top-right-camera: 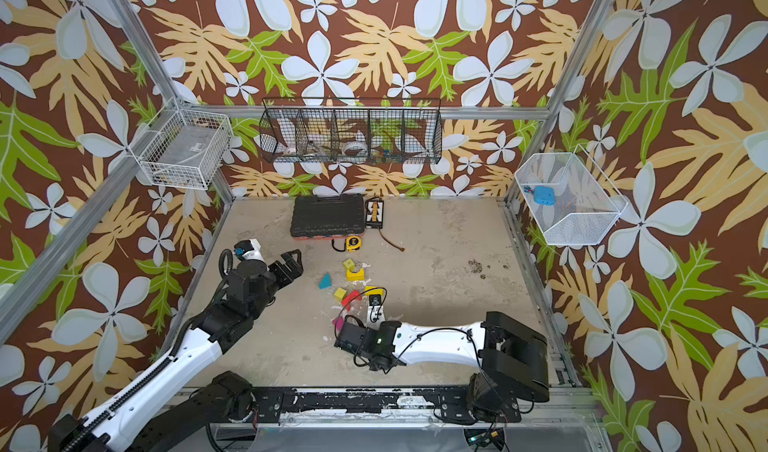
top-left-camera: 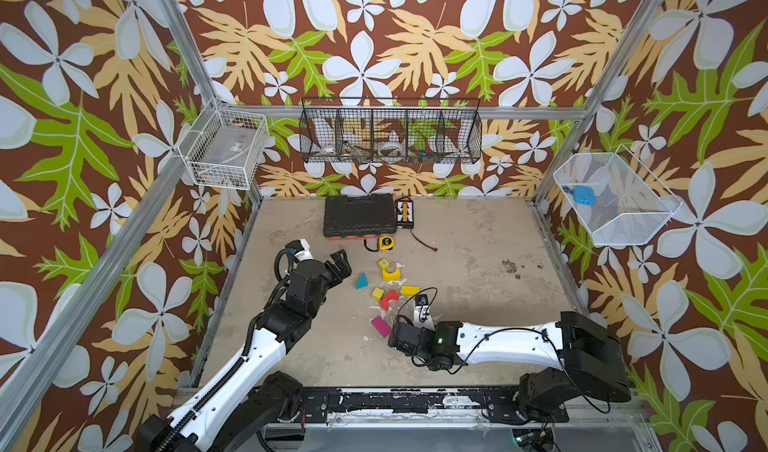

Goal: Build the wood block tower
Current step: 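Lift the pink block and carry it toward the orange and red blocks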

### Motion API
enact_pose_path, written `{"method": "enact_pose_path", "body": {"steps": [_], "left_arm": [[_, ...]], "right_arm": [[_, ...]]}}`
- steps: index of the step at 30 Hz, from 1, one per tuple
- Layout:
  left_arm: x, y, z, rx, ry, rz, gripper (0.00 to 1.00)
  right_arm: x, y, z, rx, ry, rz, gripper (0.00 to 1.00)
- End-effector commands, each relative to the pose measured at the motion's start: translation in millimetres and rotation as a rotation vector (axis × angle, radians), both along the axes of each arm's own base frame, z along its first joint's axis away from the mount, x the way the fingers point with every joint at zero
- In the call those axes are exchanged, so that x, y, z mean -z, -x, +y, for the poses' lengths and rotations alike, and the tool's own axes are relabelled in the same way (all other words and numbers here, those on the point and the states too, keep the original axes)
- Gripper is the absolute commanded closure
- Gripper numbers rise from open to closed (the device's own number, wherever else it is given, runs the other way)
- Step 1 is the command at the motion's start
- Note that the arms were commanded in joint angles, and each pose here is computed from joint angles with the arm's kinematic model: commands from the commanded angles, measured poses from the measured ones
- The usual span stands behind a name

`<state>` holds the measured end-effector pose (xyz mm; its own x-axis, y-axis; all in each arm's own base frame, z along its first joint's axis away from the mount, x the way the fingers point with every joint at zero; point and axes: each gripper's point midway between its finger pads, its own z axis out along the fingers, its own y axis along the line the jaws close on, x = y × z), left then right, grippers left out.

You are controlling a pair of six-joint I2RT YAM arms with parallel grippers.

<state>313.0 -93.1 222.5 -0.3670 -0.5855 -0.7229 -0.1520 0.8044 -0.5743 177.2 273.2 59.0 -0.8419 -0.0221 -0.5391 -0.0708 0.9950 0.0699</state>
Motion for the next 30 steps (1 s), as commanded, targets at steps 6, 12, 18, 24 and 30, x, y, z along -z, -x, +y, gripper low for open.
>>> {"method": "enact_pose_path", "body": {"steps": [6, 12, 18, 24, 30], "left_arm": [[-5, -2, 1, -0.012, 0.010, -0.019, 0.00], [-3, -3, 0, -0.008, 0.009, -0.014, 0.00], [-4, -3, 0, -0.007, 0.010, -0.015, 0.00], [-4, -3, 0, -0.008, 0.010, -0.015, 0.00], [-4, -3, 0, -0.009, 0.010, -0.016, 0.00]], "right_arm": [[11, -4, 0, -0.023, 0.040, 0.005, 0.70], [18, -8, -2, -0.018, 0.052, 0.013, 0.70], [17, -8, -3, -0.016, 0.051, 0.011, 0.70], [17, -9, -4, -0.014, 0.057, 0.010, 0.67], [21, -10, -7, -0.010, 0.065, 0.016, 0.65]]}}
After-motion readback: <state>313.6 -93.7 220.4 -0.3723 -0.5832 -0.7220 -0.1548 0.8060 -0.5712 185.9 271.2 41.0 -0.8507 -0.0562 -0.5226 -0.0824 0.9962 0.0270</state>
